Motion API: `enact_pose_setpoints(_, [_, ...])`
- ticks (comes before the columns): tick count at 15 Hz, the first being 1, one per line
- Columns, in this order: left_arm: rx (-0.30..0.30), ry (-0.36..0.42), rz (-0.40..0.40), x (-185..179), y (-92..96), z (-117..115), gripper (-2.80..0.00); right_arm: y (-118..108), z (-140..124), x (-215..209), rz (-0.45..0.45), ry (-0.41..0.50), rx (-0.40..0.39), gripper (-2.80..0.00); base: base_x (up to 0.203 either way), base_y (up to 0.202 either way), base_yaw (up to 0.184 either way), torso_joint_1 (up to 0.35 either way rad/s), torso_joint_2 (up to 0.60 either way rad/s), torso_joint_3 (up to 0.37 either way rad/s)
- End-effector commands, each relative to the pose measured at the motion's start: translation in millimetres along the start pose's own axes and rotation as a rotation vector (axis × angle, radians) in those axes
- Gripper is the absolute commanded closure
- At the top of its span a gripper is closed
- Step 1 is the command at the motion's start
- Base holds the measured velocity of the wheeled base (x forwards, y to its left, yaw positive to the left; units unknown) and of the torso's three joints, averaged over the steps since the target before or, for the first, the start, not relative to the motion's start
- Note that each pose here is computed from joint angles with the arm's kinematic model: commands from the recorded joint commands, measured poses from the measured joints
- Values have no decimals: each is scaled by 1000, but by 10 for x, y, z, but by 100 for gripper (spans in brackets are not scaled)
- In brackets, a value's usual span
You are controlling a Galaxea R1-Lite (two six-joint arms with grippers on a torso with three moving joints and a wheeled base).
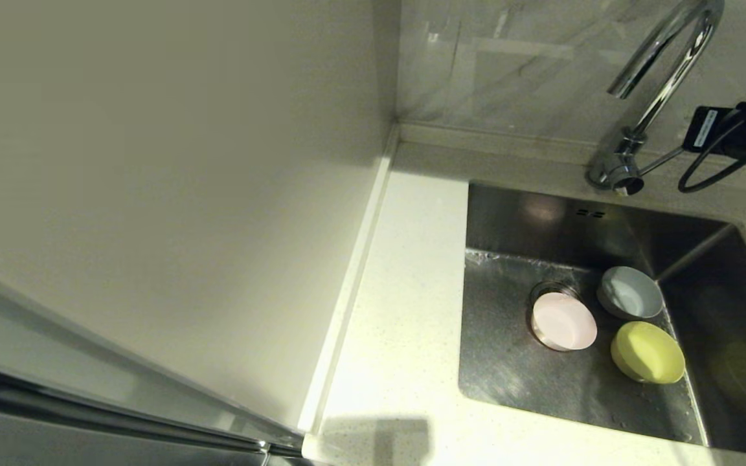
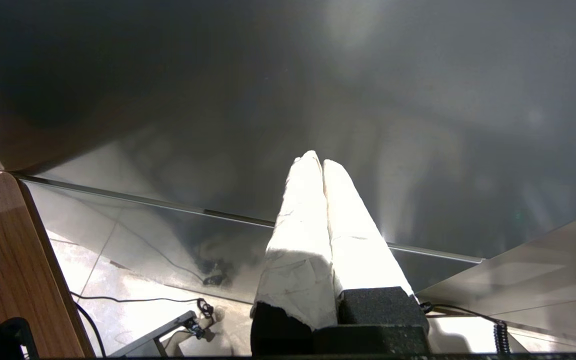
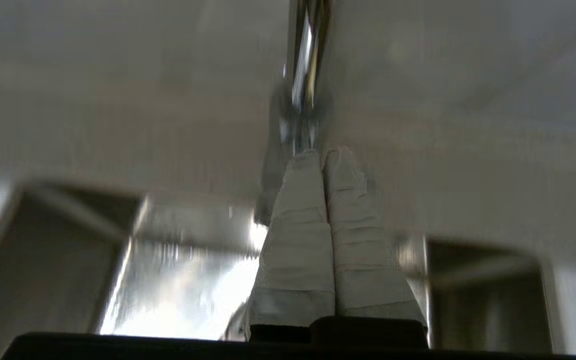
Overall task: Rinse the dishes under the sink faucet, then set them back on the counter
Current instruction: Turn on the faucet
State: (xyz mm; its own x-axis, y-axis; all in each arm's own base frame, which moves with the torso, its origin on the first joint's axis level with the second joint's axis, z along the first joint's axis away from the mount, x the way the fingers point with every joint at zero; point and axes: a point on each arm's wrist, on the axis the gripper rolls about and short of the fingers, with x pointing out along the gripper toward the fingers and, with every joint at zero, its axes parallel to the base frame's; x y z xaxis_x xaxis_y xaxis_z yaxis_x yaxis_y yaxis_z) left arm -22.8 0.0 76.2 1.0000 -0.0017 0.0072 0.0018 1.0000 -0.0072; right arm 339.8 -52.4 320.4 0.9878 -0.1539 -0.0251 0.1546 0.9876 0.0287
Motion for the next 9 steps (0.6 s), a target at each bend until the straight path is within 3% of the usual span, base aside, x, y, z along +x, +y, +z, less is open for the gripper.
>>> enact_pose_setpoints(1, [0,3,0,2,0,-8,0,41,-89,202,9,7,-2,0,0,0,0,0,0,0])
enact_pose_setpoints(5, [0,1,0,1,0,-4,0,47,-206,420,-7,24,-85,0,0,0,0,0,0,0])
enact_pose_setpoints(9, [0,3,0,2,0,-8,0,69,-263,643,-16,-35,-146,0,0,0,0,0,0,0])
